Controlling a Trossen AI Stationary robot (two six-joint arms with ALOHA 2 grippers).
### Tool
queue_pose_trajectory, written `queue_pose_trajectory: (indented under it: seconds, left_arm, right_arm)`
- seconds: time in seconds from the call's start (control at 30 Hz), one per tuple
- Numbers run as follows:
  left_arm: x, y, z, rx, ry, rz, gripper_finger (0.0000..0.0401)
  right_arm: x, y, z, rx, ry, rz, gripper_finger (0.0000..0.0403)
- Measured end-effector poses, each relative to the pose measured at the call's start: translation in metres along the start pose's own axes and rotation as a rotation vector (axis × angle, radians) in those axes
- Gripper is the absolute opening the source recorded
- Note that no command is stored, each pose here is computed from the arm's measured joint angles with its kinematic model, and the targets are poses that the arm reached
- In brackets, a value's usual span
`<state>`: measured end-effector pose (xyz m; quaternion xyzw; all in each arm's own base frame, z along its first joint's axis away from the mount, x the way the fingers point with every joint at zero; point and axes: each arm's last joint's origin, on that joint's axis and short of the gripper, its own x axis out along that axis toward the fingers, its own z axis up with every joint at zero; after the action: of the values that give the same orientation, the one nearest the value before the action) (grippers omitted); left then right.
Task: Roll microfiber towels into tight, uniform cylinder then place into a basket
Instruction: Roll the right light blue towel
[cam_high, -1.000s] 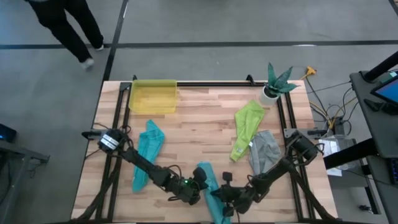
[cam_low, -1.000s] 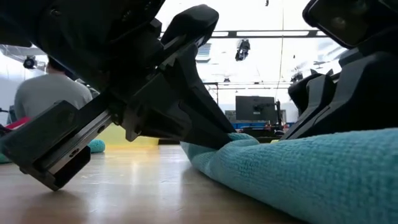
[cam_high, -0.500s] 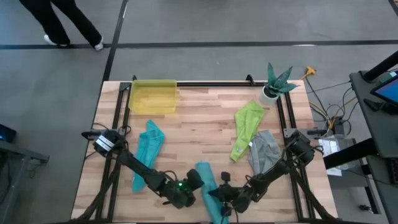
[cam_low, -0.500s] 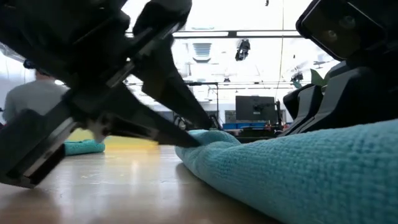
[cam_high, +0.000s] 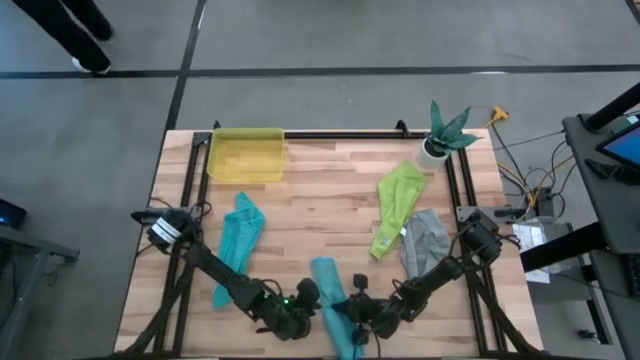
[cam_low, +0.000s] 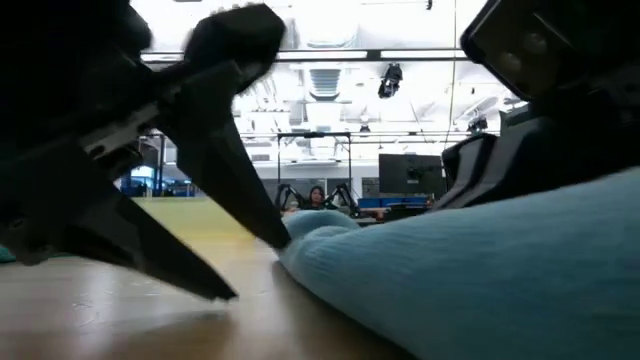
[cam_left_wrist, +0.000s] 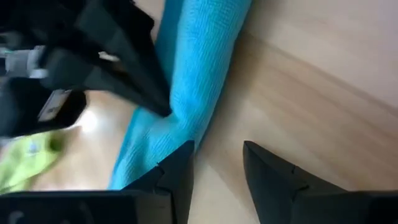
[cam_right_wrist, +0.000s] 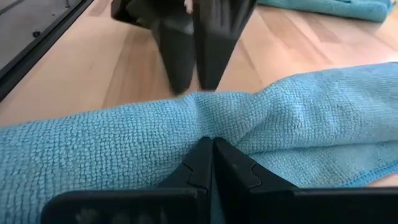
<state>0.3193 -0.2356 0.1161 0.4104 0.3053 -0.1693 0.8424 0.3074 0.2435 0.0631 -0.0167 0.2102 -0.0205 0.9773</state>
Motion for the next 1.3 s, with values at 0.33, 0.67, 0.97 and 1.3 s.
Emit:
queue_pose_trajectory:
  seconds: [0.33,0.67,0.97,1.3]
  left_arm:
    - [0.008,0.016,0.003,0.072,-0.012,0.118,0.0122]
    - [0.009,0.018,0.002,0.084,-0.018,0.126,0.0122]
    - [0.011,0.022,0.002,0.065,-0.035,0.127,0.0122]
    - [0.027,0.028,-0.010,0.014,-0.048,0.072,0.0122]
  right_arm:
    - [0.009,-0.004,-0.002,0.063,0.006,0.010,0.0013]
    - [0.020,0.001,-0.001,0.052,0.004,0.020,0.0013]
    - [0.020,0.002,0.000,0.038,0.003,0.024,0.0013]
    - [0.020,0.004,0.002,0.020,-0.006,0.008,0.0013]
